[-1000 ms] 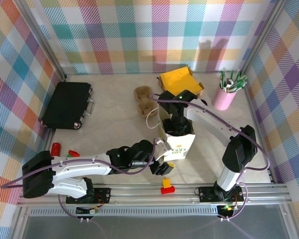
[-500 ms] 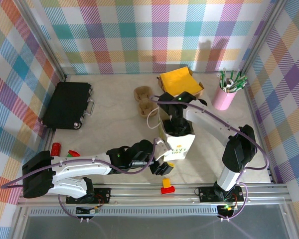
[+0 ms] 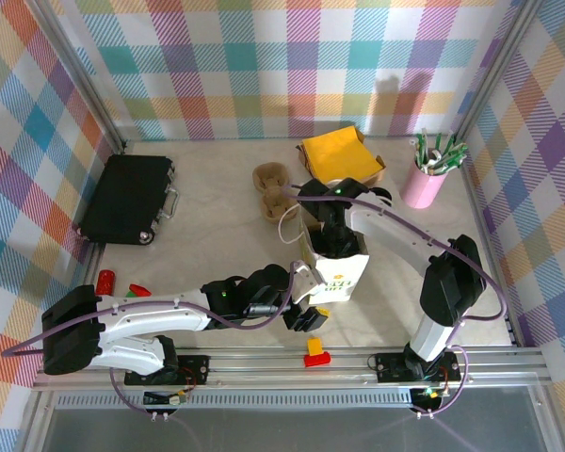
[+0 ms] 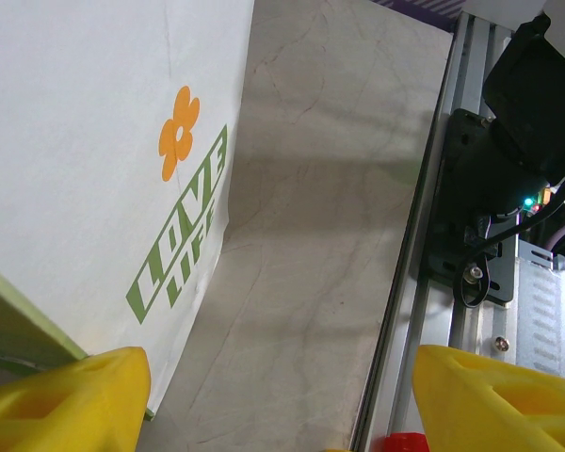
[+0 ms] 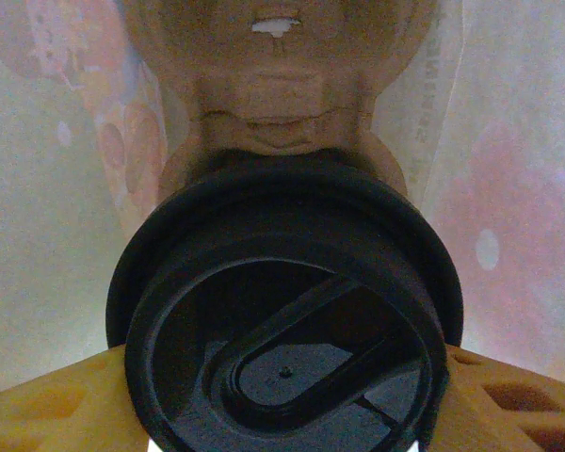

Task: Pack the takeout coffee

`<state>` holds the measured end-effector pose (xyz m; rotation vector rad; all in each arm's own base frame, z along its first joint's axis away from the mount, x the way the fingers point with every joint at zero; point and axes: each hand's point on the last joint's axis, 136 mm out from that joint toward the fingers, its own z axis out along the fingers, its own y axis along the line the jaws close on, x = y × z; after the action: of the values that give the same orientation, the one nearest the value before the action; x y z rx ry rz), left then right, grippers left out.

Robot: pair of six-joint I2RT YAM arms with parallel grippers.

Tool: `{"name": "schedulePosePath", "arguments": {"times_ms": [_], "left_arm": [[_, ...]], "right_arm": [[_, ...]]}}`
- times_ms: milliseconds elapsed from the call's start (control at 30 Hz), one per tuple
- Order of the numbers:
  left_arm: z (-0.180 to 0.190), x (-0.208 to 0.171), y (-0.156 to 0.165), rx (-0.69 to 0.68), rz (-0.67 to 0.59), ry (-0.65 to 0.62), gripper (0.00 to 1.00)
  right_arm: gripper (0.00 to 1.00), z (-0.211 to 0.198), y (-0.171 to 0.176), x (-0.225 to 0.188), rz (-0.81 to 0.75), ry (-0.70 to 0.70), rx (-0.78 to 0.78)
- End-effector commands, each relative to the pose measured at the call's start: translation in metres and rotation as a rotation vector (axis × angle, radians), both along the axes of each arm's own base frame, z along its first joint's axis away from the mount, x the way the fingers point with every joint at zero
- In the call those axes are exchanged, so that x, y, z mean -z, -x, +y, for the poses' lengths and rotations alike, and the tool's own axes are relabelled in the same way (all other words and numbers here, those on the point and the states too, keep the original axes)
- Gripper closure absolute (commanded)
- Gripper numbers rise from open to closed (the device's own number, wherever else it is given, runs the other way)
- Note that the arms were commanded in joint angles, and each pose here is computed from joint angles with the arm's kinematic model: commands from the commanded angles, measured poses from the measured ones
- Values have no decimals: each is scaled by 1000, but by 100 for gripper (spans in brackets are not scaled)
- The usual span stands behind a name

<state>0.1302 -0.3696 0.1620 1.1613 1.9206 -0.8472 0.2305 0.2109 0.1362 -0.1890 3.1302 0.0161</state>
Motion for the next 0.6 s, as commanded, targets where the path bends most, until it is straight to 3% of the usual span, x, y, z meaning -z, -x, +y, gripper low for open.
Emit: {"name": "schedulePosePath", "arguments": {"times_ms": [0, 567], "left_arm": [[-4, -10, -1, 4, -26, 20, 27], [-4, -9, -1, 2, -24, 19, 27]], "right_arm": [[54, -5, 7, 8, 28, 16, -3], [54, -7, 12, 25, 51, 29, -7]]}}
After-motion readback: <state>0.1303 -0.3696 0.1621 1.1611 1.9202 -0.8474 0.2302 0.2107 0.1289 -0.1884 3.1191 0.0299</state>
